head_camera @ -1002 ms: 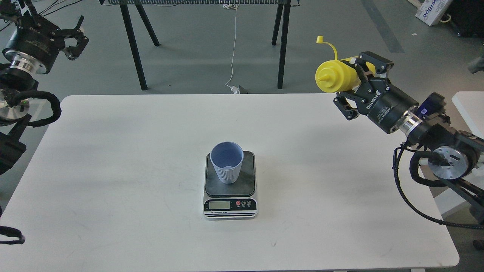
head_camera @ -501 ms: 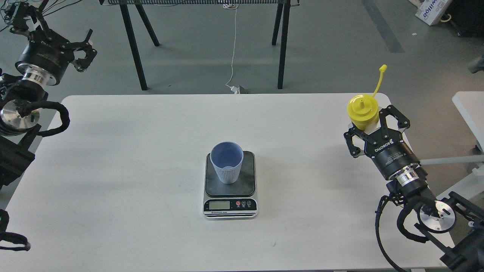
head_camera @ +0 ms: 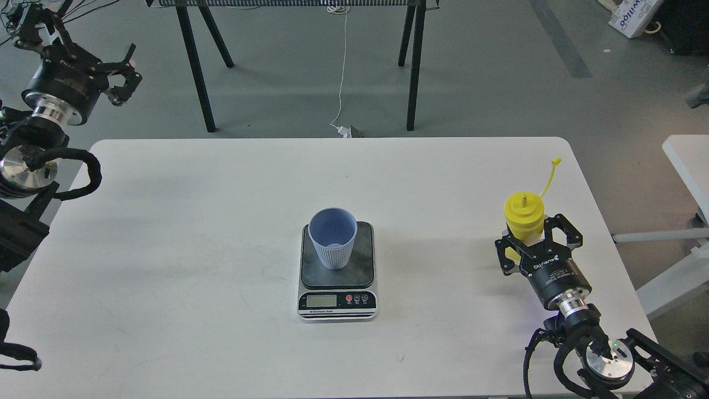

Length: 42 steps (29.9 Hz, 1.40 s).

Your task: Pour seasoning into cup on scale with both arms

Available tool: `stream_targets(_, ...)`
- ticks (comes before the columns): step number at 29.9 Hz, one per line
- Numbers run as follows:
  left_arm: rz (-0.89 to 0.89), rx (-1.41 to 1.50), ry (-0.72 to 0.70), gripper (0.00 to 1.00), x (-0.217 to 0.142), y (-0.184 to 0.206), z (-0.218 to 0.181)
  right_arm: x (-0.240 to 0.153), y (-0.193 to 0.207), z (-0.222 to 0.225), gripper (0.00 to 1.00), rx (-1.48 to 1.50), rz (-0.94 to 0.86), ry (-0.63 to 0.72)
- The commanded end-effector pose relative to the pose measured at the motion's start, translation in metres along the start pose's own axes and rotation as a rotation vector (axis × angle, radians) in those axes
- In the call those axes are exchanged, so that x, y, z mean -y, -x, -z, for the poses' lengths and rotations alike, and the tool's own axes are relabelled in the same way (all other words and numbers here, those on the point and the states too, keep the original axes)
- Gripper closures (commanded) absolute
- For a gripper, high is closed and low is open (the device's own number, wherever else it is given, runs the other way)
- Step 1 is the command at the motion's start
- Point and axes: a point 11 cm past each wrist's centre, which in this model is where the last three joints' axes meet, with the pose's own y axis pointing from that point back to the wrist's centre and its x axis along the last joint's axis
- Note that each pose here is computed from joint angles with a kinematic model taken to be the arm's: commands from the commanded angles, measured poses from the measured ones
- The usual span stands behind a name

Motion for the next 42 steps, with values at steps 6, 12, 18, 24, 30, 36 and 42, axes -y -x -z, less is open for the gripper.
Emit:
stream_targets(6,0.015,0.0,-0.005,0.0,0.003,0.009,0.0,0.0,0.007,-0.02,0.35,0.04,0.019,0.026)
stream_targets(12,0.015,0.001,-0.006,0.0,0.003,0.01,0.0,0.0,0.008,-0.024,0.28,0.049,0.022,0.03)
stream_targets(18,0.005,0.026,0.004,0.0,-0.001,0.003,-0.013,-0.002,0.007,-0.018,0.2,0.038,0.021,0.027)
stream_targets(24,0.023,0.032,0.014,0.0,0.0,0.008,-0.021,-0.02,0.006,0.0,0.02,0.014,0.018,0.024)
stream_targets(30,0.029,0.03,0.023,0.0,0.0,0.01,-0.022,-0.047,-0.001,0.011,0.01,0.013,-0.013,0.005)
stream_targets(36,0.03,0.033,0.025,0.0,0.0,0.01,-0.026,-0.083,-0.025,0.022,0.01,-0.002,-0.099,-0.009)
stream_targets(42,0.026,0.041,0.027,0.0,-0.001,0.007,-0.03,-0.101,-0.021,0.079,0.01,-0.118,-0.117,-0.052)
